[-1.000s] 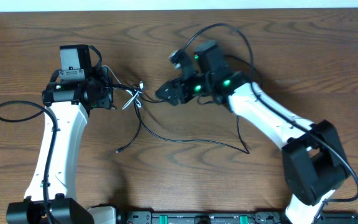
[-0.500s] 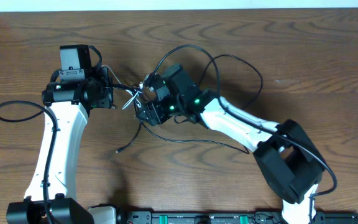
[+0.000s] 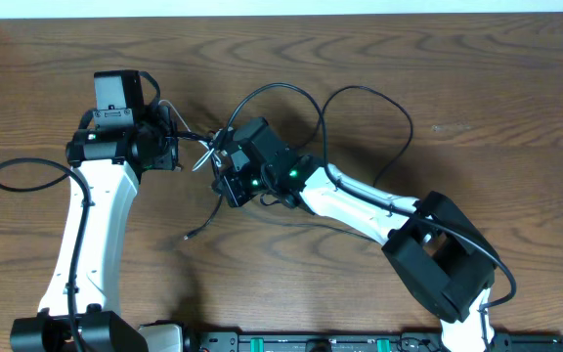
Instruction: Untangle cables
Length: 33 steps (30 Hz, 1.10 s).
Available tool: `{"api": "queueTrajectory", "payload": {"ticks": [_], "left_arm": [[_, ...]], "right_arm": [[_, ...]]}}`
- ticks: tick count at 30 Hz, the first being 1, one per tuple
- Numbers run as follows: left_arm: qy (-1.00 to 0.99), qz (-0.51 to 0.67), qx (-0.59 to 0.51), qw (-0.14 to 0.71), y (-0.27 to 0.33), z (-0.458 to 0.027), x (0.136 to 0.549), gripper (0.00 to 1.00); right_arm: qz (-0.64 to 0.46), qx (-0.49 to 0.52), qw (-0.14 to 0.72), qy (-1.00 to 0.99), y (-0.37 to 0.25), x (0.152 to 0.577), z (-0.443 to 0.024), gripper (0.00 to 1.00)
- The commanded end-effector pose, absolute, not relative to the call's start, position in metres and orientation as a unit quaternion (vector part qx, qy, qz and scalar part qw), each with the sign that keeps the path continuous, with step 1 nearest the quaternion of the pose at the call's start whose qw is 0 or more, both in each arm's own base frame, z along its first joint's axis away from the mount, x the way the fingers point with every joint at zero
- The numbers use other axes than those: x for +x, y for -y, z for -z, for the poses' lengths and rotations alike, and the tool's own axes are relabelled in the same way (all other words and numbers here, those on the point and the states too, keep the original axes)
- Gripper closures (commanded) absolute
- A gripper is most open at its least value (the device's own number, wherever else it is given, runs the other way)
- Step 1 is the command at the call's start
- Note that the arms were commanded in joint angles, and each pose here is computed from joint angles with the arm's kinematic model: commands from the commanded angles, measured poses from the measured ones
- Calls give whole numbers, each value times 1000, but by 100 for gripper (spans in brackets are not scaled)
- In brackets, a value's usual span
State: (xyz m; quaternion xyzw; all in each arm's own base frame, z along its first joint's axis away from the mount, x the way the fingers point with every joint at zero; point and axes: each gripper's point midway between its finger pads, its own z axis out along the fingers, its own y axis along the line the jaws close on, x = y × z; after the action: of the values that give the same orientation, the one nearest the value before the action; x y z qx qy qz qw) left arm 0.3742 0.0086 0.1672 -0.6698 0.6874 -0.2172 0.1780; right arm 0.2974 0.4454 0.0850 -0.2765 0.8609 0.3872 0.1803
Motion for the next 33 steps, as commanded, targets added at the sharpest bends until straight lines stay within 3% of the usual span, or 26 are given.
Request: {"api": "queueTrajectory", "payload": {"ticks": [1,6,12,17,20,25,30,33], "left_arm": [[-692,211,-665,184,-11,-169,373,93],[-696,207,-663,183,-11,-168,371,93],[-693,184,-668,201,-21,-167,370,93],[-689,168,-672,212,-28,-167,369,93],[-689,168,-672,212,-28,-167,369,92],[-711,162,-649,218,-28,-167,369,93],[-791,202,-519,253,-9,-182,391,93],[-828,283,-389,288,23,-211,411,93]], "right_arm": [[-405,-276,170,-855,-442,301,-93,99],[-447,-266,173,-836,-419,315,-136,99],[-536,-279,189,-774,-374,319,-230,99],[-541,-252,230,-769,-316,334,-278,99],[-517,-240,257,-781,-284,345,-283,99],[-437,-161,270,-843,-241,377,-253,99],[-302,-72,300,-902,-185,408,-220,99],[-273,-74,310,-908,-174,413,-216,95]]}}
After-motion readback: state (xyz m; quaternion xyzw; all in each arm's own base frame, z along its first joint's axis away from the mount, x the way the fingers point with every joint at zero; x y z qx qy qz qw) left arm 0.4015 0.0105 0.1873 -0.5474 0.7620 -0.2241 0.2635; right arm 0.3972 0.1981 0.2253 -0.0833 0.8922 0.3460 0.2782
